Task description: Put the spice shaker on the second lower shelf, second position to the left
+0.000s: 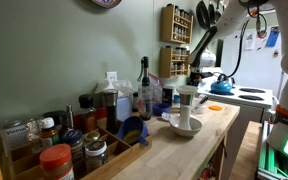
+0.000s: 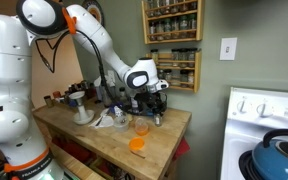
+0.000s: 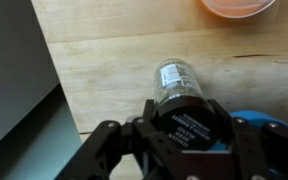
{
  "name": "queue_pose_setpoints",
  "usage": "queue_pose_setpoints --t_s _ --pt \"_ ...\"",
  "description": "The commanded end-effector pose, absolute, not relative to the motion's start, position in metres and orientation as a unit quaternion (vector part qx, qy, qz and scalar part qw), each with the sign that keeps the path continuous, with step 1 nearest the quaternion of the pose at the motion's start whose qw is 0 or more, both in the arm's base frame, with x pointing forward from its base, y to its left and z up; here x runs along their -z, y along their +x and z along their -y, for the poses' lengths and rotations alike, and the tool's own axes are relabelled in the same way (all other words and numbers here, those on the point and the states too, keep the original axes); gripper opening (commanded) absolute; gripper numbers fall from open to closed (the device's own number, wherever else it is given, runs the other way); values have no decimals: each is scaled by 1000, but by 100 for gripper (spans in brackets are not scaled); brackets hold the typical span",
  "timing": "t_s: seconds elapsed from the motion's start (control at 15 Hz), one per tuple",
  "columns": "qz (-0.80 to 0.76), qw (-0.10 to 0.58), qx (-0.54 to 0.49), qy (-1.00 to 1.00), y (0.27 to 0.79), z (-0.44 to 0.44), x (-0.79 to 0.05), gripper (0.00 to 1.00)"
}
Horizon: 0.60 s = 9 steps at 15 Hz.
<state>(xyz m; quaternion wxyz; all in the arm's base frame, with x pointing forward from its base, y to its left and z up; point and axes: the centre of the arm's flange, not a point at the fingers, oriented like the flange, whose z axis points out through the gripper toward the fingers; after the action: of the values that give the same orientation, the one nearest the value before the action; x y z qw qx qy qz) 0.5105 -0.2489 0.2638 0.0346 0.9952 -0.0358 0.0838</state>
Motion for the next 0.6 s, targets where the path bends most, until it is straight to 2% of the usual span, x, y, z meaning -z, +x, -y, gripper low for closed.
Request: queue_pose_setpoints --t_s 0.0,0.2,0.53 --pt "36 28 -58 997 514 253 -267 30" --pt "36 14 -57 998 511 250 -289 30" --pt "33 1 -101 994 503 247 -381 30"
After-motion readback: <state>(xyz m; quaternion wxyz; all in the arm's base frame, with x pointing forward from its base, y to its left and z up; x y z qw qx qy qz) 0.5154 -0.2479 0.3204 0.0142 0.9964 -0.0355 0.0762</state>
